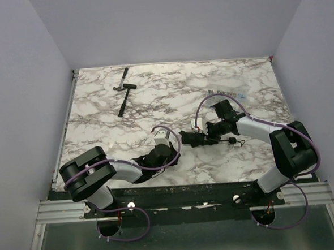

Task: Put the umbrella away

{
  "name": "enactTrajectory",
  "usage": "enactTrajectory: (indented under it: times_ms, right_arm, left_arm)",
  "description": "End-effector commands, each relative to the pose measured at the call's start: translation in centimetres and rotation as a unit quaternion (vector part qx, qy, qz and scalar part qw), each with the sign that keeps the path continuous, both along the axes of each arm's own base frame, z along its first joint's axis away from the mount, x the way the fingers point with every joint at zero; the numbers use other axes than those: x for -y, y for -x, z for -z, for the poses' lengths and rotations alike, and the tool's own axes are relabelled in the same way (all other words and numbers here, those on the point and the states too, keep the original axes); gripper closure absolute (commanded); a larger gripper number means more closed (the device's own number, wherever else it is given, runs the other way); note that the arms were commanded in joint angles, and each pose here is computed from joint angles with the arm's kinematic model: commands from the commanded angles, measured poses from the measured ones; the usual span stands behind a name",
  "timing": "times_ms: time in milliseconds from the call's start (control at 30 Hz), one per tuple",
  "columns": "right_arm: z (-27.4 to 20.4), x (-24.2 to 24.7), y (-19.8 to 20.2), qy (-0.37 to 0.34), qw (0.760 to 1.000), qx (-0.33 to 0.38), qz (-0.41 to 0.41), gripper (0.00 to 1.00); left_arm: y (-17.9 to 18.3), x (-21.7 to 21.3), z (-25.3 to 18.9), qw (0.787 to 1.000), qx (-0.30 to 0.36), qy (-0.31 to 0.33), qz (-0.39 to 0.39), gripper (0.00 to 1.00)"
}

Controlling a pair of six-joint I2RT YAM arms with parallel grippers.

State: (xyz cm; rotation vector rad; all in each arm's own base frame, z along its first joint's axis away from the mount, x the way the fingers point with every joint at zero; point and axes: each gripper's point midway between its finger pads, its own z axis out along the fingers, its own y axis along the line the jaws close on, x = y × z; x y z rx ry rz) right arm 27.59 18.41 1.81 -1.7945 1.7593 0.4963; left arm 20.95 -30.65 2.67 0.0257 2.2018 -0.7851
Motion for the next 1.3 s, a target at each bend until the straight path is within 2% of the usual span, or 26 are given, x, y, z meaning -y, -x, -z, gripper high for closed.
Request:
enactTrajectory:
  times_ms: [0,233,533,733,767,800,1067,1267]
  right_arm:
    - [5.6,4.8,5.4,0.122,0.986,-0.108,0.017,0.99]
    - [5.5,4.8,5.4,0.122,0.987,-0.107,0.018,0.99]
    - [5.6,4.9,5.4,0.123,0.986,-0.108,0.017,0.99]
    - [5.5,4.8,5.5,0.122,0.987,-0.108,0.017,0.99]
    - [5.6,4.9,5.6,0.123,0.986,-0.109,0.016,0.99]
    - [5.6,4.9,5.6,0.122,0.986,-0.108,0.016,0.99]
    - [5.7,5.0,5.7,0.126,0.986,-0.112,0.016,0.99]
    - [5.7,5.1,6.0,0.127,0.985,-0.116,0.010,0.99]
  left_arm:
    - [1.7,1.1,0.6,0.995,-0.003,0.022,0.095,1.00]
    - [1.3,5.1,-1.8,0.985,0.016,0.075,0.152,1.00]
    - [-0.7,7.0,-1.3,0.990,0.004,0.061,0.130,1.00]
    - [-3.1,4.8,1.9,0.999,-0.035,-0.001,0.038,1.00]
    - [-4.6,2.8,2.5,0.999,-0.043,-0.022,-0.021,1.00]
    - [-4.9,2.6,2.4,0.999,-0.041,-0.021,-0.025,1.00]
    - [-5.6,2.3,0.3,1.000,-0.012,0.001,-0.022,1.00]
    - [-2.6,1.1,-1.4,0.998,0.031,0.042,0.045,1.00]
